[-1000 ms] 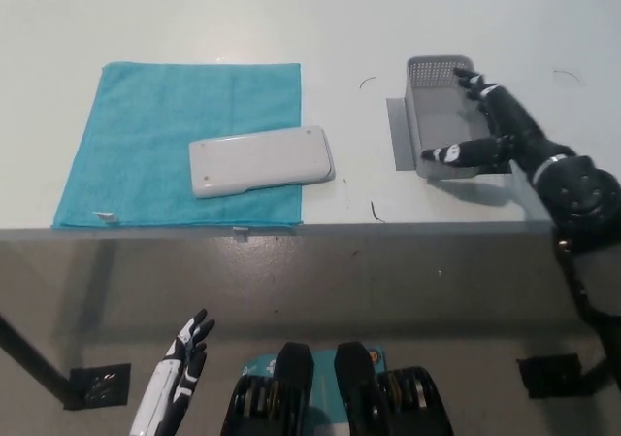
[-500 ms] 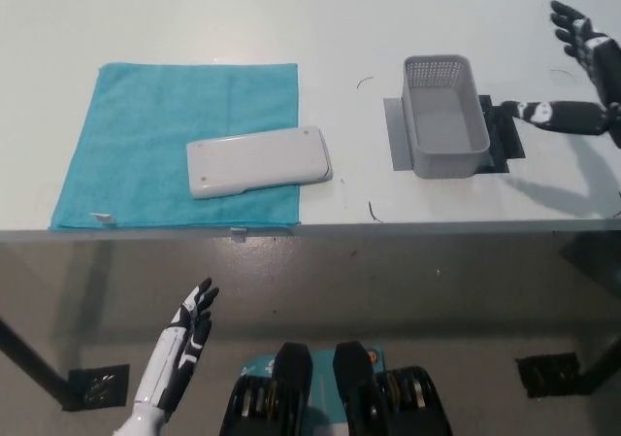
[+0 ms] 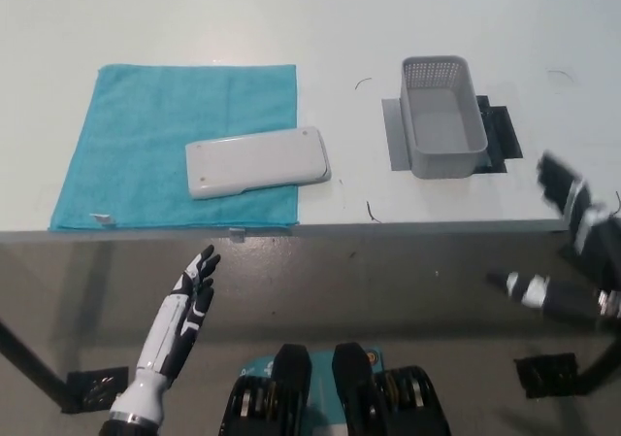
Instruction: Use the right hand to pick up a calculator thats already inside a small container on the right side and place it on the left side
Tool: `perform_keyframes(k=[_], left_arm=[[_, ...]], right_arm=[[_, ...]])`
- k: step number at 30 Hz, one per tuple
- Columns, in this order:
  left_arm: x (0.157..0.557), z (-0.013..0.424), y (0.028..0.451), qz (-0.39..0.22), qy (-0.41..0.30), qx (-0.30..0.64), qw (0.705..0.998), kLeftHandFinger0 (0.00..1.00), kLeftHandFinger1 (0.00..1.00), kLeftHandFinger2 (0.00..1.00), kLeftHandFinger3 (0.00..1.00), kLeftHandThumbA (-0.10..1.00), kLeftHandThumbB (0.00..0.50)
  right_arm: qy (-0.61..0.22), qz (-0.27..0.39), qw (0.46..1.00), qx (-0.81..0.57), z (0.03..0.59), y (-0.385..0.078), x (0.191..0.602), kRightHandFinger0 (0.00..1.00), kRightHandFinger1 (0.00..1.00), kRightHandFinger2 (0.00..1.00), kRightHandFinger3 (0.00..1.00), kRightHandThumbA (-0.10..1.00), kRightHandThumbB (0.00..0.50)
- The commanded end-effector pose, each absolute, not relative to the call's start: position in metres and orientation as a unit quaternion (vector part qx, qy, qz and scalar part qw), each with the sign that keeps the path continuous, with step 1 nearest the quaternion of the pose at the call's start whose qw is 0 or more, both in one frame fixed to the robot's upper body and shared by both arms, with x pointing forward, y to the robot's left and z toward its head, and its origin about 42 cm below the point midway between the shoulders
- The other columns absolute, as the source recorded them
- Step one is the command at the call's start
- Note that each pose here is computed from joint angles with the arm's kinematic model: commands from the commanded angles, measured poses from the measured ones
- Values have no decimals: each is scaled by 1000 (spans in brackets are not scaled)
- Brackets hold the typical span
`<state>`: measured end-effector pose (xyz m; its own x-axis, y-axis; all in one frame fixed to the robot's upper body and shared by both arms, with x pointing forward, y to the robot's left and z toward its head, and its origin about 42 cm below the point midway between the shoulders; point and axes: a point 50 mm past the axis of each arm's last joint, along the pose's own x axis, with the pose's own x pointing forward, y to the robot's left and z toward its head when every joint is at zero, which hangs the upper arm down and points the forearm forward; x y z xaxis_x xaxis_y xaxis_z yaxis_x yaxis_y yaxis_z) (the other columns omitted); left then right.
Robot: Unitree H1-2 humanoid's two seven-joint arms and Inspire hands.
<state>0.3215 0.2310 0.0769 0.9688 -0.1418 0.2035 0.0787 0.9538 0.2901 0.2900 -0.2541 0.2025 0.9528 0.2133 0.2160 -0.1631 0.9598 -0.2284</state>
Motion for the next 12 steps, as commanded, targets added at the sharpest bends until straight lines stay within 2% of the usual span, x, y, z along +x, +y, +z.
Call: perform_keyframes(k=[1, 4, 8, 9, 10, 11, 12], left_arm=[[347, 112, 242, -38, -187, 114, 975, 1000, 1000, 1000, 1000, 1000, 23], [344, 111, 241, -38, -186, 110, 976, 1000, 1000, 1000, 1000, 1000, 33], [337, 106, 239, -40, -181, 108, 977, 1000, 1000, 1000, 1000, 1000, 30], [337, 106, 239, -41, -180, 104, 977, 1000, 1000, 1000, 1000, 1000, 30], [329, 100, 237, -45, -174, 104, 978, 1000, 1000, 1000, 1000, 1000, 36], [323, 98, 236, -46, -170, 104, 979, 1000, 1000, 1000, 1000, 1000, 37], [324, 99, 238, -44, -172, 106, 978, 1000, 1000, 1000, 1000, 1000, 37]], right_arm=[[-305, 88, 948, -26, 209, -226, 268, 1000, 1000, 1000, 1000, 1000, 173], [-263, 86, 961, -27, 192, -220, 283, 1000, 1000, 1000, 1000, 1000, 161], [-206, 91, 974, -7, 167, -212, 302, 1000, 1000, 1000, 1000, 1000, 69], [-201, 91, 975, -7, 164, -211, 305, 1000, 1000, 1000, 1000, 1000, 65], [-177, 91, 980, -8, 153, -211, 302, 1000, 1000, 1000, 1000, 1000, 85], [-156, 97, 983, -5, 145, -211, 302, 1000, 1000, 1000, 1000, 1000, 62], [-152, 103, 983, -5, 143, -210, 306, 1000, 1000, 1000, 1000, 1000, 65]])
